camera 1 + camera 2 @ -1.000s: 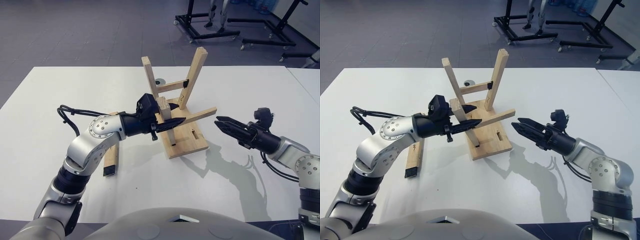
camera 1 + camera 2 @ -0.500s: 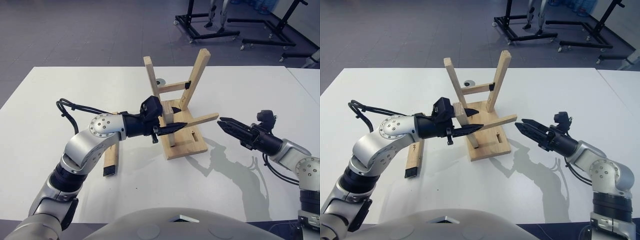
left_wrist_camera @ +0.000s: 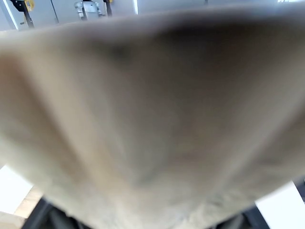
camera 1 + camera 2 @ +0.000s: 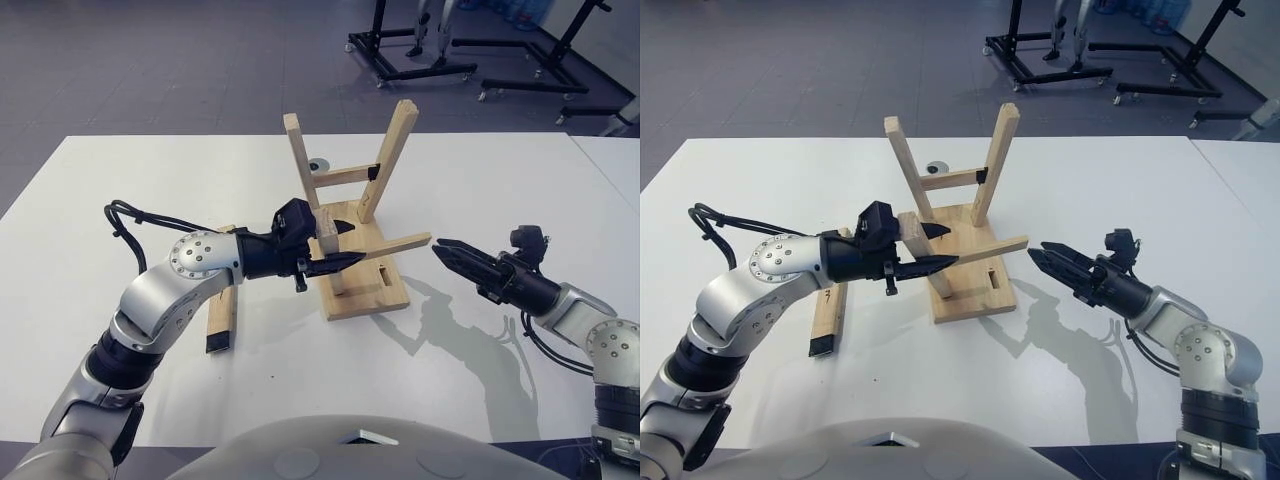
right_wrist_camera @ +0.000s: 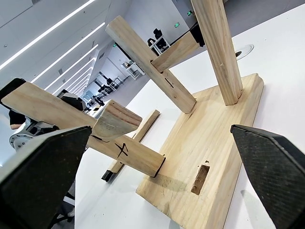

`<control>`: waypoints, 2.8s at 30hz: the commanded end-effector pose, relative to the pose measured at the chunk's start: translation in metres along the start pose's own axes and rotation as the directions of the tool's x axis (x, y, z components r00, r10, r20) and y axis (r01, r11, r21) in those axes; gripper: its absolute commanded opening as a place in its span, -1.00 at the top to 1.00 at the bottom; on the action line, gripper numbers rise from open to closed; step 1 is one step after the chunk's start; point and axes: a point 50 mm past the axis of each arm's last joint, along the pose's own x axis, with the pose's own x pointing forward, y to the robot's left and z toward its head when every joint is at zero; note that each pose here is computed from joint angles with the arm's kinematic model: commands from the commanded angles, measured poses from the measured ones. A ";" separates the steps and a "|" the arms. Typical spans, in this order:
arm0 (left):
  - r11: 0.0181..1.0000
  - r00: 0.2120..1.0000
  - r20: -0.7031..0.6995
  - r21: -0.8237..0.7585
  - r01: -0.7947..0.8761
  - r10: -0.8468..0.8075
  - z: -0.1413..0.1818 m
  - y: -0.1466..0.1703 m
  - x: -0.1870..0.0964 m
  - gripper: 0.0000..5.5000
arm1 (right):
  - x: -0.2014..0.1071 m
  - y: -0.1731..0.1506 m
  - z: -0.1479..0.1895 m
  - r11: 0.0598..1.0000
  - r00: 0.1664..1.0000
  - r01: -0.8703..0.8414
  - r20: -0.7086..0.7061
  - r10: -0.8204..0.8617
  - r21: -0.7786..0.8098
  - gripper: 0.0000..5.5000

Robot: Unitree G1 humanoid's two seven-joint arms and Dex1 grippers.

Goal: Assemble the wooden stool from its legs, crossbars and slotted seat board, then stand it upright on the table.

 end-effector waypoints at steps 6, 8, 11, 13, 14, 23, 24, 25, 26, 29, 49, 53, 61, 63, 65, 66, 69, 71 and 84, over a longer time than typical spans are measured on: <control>0.968 0.974 -0.227 -0.240 -0.077 0.022 -0.055 -0.005 -0.005 0.00 | -0.001 0.004 0.007 1.000 1.000 -0.001 0.017 0.002 -0.030 -0.96; 0.967 0.981 -0.191 -0.241 -0.086 0.039 -0.050 -0.002 -0.003 -0.14 | 0.000 0.003 0.005 1.000 1.000 -0.001 0.016 0.001 -0.027 -0.96; 0.963 0.990 -0.118 -0.245 -0.109 0.082 -0.038 0.004 -0.003 -0.32 | 0.000 0.003 0.004 1.000 1.000 -0.001 0.013 0.001 -0.023 -0.96; 0.969 0.993 -0.068 -0.222 -0.108 0.095 -0.024 0.008 -0.006 -0.43 | -0.001 0.003 0.003 1.000 1.000 0.000 0.012 0.001 -0.021 -0.96; 0.973 0.994 -0.057 -0.203 -0.107 0.097 -0.019 0.009 -0.008 -0.47 | -0.001 0.003 0.003 1.000 1.000 0.000 0.011 0.000 -0.021 -0.96; 0.990 0.988 -0.155 -0.141 -0.011 -0.011 0.005 -0.006 -0.062 -0.69 | -0.007 0.002 0.003 1.000 1.000 0.022 0.020 -0.022 -0.021 -0.96; 0.991 0.989 -0.145 -0.128 -0.043 0.024 0.012 -0.002 -0.070 -0.69 | -0.009 0.002 0.003 0.999 0.999 0.026 0.023 -0.026 -0.021 -0.96; 0.986 0.985 -0.139 -0.115 -0.123 0.107 0.022 0.007 -0.081 -0.69 | -0.010 0.002 0.002 0.999 0.999 0.032 0.026 -0.031 -0.023 -0.96; 0.955 0.956 -0.134 -0.107 -0.277 0.262 0.032 0.021 -0.096 -0.69 | -0.013 0.002 0.003 0.999 0.999 0.043 0.034 -0.042 -0.027 -0.96; 0.547 0.598 -0.274 -0.243 -0.801 0.753 0.022 0.058 -0.158 -0.69 | -0.030 0.004 0.006 0.994 0.991 0.096 0.094 -0.092 -0.041 -0.96; 0.322 0.423 -0.626 -0.275 -0.906 0.656 -0.051 0.000 -0.105 -0.69 | -0.025 0.010 -0.018 0.991 0.977 0.134 0.169 -0.132 -0.001 -0.96; 0.367 0.457 -0.646 -0.280 -0.887 0.612 -0.053 -0.002 -0.100 -0.69 | -0.019 0.011 -0.020 0.993 0.980 0.118 0.163 -0.117 0.003 -0.96; 0.235 0.357 -0.771 -0.271 -0.933 0.528 -0.087 -0.017 -0.104 -0.69 | -0.015 0.011 -0.022 0.994 0.983 0.109 0.150 -0.110 0.016 -0.96; 0.236 0.373 -0.780 -0.291 -0.927 0.503 -0.092 -0.021 -0.100 -0.60 | -0.016 0.011 -0.021 0.994 0.982 0.110 0.152 -0.111 0.014 -0.96; 0.258 0.374 -0.789 -0.279 -0.925 0.488 -0.093 -0.025 -0.098 -0.52 | -0.016 0.011 -0.021 0.993 0.982 0.113 0.153 -0.114 0.014 -0.96; 0.272 0.375 -0.792 -0.272 -0.923 0.481 -0.094 -0.027 -0.097 -0.45 | -0.016 0.011 -0.021 0.993 0.981 0.114 0.154 -0.115 0.015 -0.96; 0.293 0.360 -0.808 -0.243 -0.925 0.467 -0.096 -0.031 -0.099 -0.28 | -0.016 0.011 -0.022 0.993 0.981 0.114 0.156 -0.116 0.019 -0.96; 0.288 0.339 -0.819 -0.223 -0.931 0.462 -0.098 -0.031 -0.103 -0.18 | -0.016 0.011 -0.024 0.993 0.981 0.116 0.157 -0.118 0.023 -0.96; 0.274 0.299 -0.822 -0.182 -0.944 0.485 -0.096 -0.023 -0.108 0.25 | -0.017 0.011 -0.024 0.992 0.980 0.120 0.156 -0.123 0.028 -0.96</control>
